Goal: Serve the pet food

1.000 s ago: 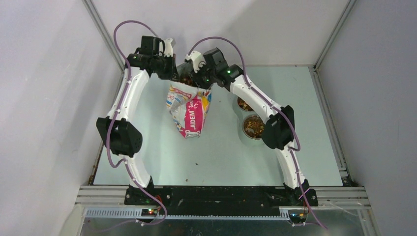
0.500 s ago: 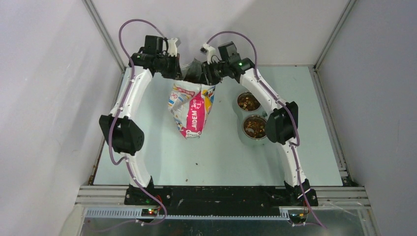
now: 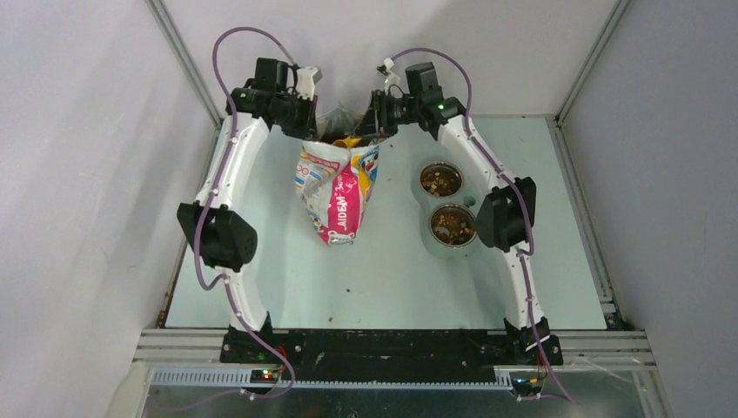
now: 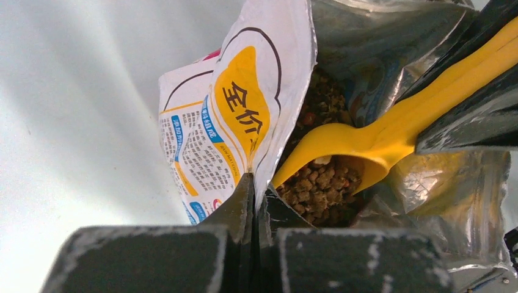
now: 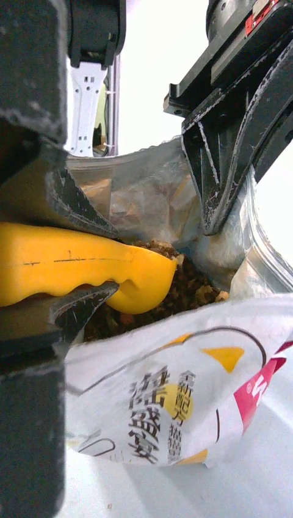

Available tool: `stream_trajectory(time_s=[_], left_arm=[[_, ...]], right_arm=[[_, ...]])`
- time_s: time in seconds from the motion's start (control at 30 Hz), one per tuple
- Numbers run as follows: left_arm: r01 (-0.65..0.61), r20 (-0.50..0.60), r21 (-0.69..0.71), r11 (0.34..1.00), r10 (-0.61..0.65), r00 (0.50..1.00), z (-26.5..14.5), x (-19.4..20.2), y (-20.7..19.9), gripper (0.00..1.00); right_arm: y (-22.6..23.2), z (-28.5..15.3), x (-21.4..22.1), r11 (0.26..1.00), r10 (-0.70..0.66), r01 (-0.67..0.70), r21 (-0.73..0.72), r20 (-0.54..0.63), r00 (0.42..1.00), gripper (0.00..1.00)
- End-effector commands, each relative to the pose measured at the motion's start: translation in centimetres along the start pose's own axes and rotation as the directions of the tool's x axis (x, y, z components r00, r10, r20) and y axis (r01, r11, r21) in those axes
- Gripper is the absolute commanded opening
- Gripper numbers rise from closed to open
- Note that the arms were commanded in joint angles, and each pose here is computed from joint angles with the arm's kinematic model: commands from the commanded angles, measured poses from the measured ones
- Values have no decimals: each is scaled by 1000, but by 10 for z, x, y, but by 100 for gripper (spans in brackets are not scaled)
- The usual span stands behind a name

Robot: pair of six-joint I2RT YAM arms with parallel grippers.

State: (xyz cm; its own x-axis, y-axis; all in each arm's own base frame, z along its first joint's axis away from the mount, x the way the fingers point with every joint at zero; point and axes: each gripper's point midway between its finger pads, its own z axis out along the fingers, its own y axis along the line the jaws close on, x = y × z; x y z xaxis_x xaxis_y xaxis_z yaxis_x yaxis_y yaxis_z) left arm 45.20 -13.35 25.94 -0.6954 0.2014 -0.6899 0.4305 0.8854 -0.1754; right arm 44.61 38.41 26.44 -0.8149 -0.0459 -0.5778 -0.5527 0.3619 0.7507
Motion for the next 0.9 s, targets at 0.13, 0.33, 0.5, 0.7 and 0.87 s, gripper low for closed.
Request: stream_trajectory(time_s=[0.13,0.33,0.5,0.7,0.87], left_arm=[[-124,140,-66,990,132,981,-26,-50,12,0],[-129,141,-65,990,137,980,-30,-49,9,0],[-171,120,-70,983,178,977,-33,-41,4,0],[-211,103,-65,975,217,971,-33,-37,-5,0],[-220,115,-94,971,230,966,-38,-43,-2,0]], right_arm=[[15,-42,-44,999,10,-5,-44,110,994,0],[23,-54,-54,992,36,-21,-127,121,992,0],[20,-65,-59,985,85,-65,-158,122,989,0],[16,-71,-63,973,155,-131,-188,123,980,0],[11,-78,-70,981,146,-121,-152,161,976,0]])
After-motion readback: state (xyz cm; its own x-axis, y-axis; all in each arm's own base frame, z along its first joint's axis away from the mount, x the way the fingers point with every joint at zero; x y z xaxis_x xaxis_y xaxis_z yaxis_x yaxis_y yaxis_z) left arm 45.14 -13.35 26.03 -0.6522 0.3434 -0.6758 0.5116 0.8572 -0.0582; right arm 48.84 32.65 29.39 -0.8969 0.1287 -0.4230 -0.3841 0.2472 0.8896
